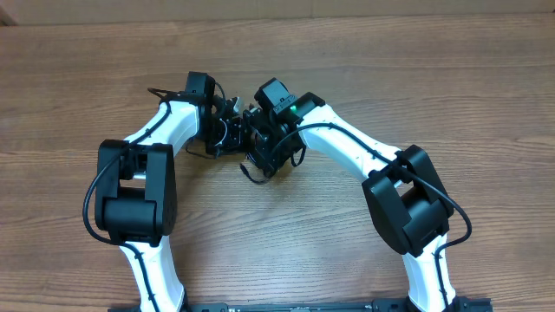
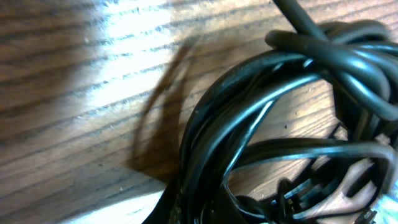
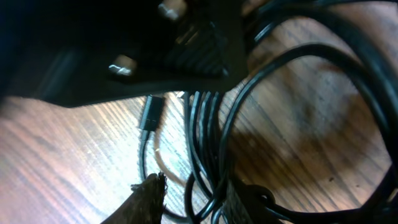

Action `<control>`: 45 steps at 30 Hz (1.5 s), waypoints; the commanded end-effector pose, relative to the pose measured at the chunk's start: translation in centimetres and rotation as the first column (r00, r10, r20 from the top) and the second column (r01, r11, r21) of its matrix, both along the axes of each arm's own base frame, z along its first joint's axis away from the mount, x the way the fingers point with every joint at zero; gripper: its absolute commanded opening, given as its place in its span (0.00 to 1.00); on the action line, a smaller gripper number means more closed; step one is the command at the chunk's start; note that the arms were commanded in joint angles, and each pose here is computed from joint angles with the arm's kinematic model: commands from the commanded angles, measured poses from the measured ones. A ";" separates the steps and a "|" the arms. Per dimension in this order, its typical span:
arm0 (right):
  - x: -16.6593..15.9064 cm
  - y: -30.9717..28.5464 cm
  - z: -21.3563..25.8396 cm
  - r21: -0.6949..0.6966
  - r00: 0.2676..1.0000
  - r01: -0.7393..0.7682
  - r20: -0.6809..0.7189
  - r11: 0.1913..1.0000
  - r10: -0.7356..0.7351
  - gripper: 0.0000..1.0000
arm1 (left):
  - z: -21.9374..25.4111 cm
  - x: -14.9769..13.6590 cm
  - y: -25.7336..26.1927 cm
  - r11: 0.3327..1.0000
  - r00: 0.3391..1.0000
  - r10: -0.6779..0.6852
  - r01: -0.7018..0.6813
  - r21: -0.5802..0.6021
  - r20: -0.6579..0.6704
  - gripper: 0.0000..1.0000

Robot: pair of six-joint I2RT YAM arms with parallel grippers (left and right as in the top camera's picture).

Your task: Untangle cables

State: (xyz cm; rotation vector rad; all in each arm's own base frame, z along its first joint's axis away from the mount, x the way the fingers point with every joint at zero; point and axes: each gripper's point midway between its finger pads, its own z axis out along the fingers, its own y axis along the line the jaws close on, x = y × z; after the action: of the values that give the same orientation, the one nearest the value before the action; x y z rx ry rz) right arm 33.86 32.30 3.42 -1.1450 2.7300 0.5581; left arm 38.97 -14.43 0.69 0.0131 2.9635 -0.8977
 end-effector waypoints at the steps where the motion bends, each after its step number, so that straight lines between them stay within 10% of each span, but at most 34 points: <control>1: 0.6 -1.0 -1.3 -0.058 0.994 0.110 0.012 0.992 -0.109 0.31 | -0.8 -0.4 -0.1 1.000 1.000 -0.016 0.016 -0.014 -0.021 0.04; 22: 1.3 0.1 -2.8 -0.065 0.975 0.208 0.099 0.976 -0.201 0.04 | -2.0 -1.1 6.8 0.910 0.873 0.414 -0.386 0.155 -0.258 0.04; 37: 3.3 4.7 5.2 0.171 0.949 0.316 -0.062 0.933 -0.310 0.04 | -2.3 -1.5 8.3 0.896 0.862 0.437 -0.392 0.208 -0.256 0.04; 41: 2.1 3.6 4.6 0.128 0.967 0.253 -0.076 0.959 -0.245 0.30 | -2.3 -1.4 8.2 0.900 0.870 0.428 -0.385 0.203 -0.246 0.04; 45: 1.3 2.0 2.9 0.020 0.965 0.259 -0.046 0.966 -0.257 0.32 | -2.3 -1.4 7.7 0.906 0.878 0.413 -0.371 0.201 -0.242 0.04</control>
State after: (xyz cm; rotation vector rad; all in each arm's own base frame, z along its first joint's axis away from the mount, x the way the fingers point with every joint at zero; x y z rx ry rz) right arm 35.22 34.75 6.77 -0.7225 2.8462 0.6637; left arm 37.89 -7.99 0.22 -0.7606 3.0541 -0.8385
